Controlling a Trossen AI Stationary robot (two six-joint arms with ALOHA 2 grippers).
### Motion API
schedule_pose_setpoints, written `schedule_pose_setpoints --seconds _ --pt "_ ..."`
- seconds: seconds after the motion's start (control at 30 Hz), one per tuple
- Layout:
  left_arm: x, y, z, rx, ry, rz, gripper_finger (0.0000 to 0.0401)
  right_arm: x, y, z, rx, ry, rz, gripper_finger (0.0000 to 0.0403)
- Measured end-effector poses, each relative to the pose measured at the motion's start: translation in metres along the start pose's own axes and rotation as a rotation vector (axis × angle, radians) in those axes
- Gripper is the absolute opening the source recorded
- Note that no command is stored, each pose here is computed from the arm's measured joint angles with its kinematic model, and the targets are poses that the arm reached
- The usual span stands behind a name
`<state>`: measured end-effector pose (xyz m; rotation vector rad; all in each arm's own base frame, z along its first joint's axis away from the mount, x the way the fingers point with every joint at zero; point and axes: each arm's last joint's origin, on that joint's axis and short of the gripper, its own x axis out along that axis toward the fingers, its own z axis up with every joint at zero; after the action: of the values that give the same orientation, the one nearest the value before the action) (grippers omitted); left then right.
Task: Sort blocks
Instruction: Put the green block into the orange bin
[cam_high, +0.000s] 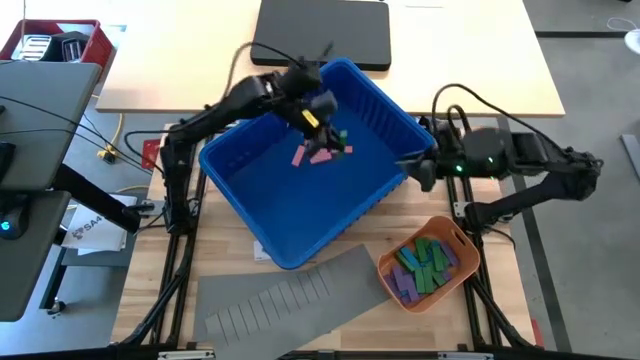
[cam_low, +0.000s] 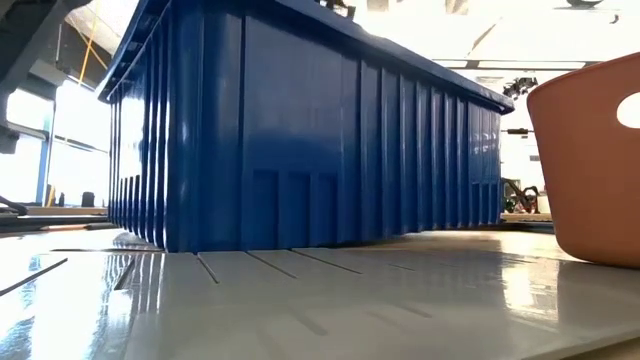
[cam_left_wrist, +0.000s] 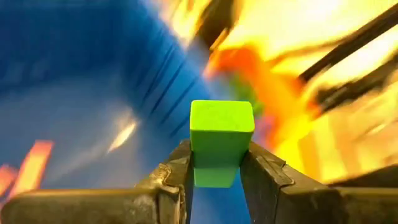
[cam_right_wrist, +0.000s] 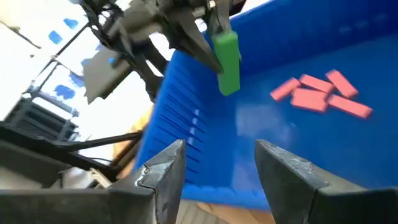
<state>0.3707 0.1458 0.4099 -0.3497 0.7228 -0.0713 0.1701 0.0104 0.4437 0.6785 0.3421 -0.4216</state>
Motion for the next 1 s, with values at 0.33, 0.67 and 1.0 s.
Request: schedule_pose_setpoints --seconds 0.33,0.67,1.0 --pt "-0.028 -0.022 0.043 0.033 -0.392 -0.354 0.0088 0.055 0.002 0.035 -0.128 -0.036 0.192 0.026" --pt "-0.017 -0.03 0.042 -0.006 -0.368 -0.385 0.0088 0.095 0.007 0.042 -0.211 -0.098 0.181 0.0267" --pt "-0.008 -0.032 0.038 -0.024 -0.342 -0.356 0.0091 0.094 0.007 0.04 -0.146 -0.073 0.189 0.0099"
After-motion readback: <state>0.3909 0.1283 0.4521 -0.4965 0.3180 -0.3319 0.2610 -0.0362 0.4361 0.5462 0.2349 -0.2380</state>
